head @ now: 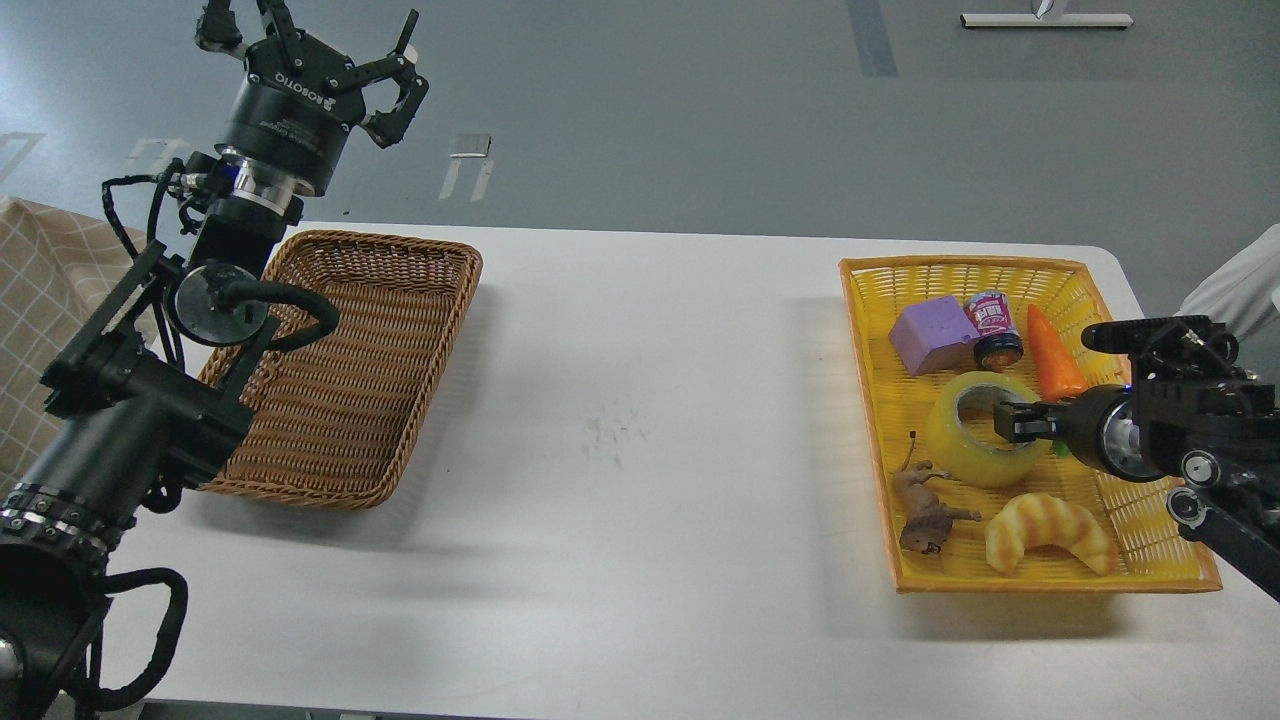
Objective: Place and transfer tape with both arms
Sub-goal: 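Close the right gripper on the yellow tape roll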
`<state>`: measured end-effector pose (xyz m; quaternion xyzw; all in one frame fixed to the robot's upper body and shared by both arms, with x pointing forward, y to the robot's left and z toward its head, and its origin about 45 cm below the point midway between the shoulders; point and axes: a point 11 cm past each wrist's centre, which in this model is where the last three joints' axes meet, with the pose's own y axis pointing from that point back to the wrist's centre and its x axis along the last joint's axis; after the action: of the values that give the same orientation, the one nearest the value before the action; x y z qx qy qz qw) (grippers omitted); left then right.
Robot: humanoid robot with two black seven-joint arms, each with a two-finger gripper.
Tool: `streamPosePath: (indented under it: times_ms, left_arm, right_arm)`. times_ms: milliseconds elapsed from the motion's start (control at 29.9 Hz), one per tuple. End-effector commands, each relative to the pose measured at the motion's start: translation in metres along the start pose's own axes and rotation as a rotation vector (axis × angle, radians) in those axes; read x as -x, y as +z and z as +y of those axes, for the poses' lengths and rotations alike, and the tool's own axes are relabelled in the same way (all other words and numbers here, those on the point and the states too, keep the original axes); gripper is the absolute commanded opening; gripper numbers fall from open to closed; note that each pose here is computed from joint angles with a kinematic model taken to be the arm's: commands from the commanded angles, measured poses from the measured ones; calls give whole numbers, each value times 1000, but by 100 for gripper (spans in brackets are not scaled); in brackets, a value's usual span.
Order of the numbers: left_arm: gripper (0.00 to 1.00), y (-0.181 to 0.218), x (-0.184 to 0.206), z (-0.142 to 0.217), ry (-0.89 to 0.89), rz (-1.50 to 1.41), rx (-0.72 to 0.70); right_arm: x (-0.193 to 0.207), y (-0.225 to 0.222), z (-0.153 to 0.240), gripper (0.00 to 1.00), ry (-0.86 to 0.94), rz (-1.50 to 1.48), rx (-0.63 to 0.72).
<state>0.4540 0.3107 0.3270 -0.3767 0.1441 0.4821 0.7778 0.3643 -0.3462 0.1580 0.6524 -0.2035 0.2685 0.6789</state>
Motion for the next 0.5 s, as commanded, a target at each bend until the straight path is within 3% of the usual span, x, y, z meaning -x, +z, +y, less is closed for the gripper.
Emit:
streamPosePath:
  times_ms: [0,100,234,435,468]
  left_arm:
    - [98,0,0,0,1,1,-1]
    - [98,0,-1,1,2,1,-1]
    - [98,0,-1,1,2,-1,-1]
    - [98,0,0,1,1,-1,-2]
    - [98,0,-1,1,2,-1,-2]
  right_arm:
    - [-2,0,-1,52,3,-3,0]
    - [-4,2,-1,52,6,-5,8]
    - [-5,4,-1,38,6,-9,11]
    - [-5,4,-1,33,4,-11,11]
    - [-4,4,-1,27,3,-12,10]
